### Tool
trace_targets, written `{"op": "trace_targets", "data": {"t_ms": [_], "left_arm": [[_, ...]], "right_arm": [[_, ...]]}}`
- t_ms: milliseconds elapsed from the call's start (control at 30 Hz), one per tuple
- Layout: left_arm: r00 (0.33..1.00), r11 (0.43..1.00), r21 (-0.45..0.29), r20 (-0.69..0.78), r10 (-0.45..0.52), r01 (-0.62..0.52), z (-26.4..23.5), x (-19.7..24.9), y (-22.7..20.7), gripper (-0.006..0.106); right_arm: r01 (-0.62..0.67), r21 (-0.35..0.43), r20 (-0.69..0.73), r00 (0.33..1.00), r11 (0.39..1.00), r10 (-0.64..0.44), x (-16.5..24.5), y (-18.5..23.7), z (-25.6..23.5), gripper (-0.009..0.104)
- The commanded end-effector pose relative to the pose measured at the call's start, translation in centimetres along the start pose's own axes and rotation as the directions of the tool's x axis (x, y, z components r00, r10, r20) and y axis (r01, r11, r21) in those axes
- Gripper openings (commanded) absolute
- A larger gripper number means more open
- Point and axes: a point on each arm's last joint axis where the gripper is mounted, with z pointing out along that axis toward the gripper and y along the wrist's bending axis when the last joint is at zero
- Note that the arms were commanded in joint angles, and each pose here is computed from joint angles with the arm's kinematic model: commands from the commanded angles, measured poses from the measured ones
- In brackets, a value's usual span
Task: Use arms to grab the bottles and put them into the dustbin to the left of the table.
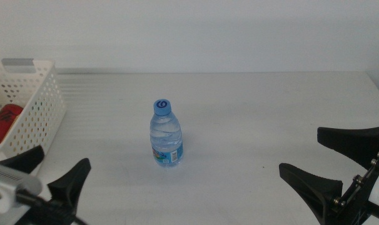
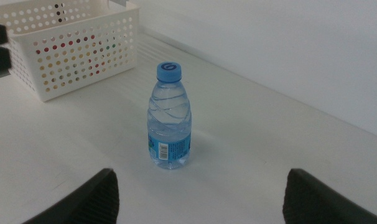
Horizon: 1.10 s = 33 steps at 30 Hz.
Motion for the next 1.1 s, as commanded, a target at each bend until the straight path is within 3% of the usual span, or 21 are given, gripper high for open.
{"op": "trace_targets", "data": {"t_ms": [0,433,1067], "left_arm": [[0.996,1.000,0.013,0.088,-0.028,0.026,0.9,-1.2,-0.2,0.090],[0.989,0.993,0.105,0.134,-0.060,0.046,6.0,0.6,-1.0,0.090],[0.992,0.952,0.300,0.095,-0.082,0.050,14.9,1.5,-3.1,0.090]], "right_arm": [[0.008,0.012,0.116,0.993,1.000,-0.009,-1.8,-0.2,-0.2,0.076],[0.008,0.012,0.116,0.993,1.000,-0.009,-1.8,-0.2,-0.2,0.076],[0.008,0.012,0.116,0.993,1.000,-0.009,-1.8,-0.2,-0.2,0.076]]}}
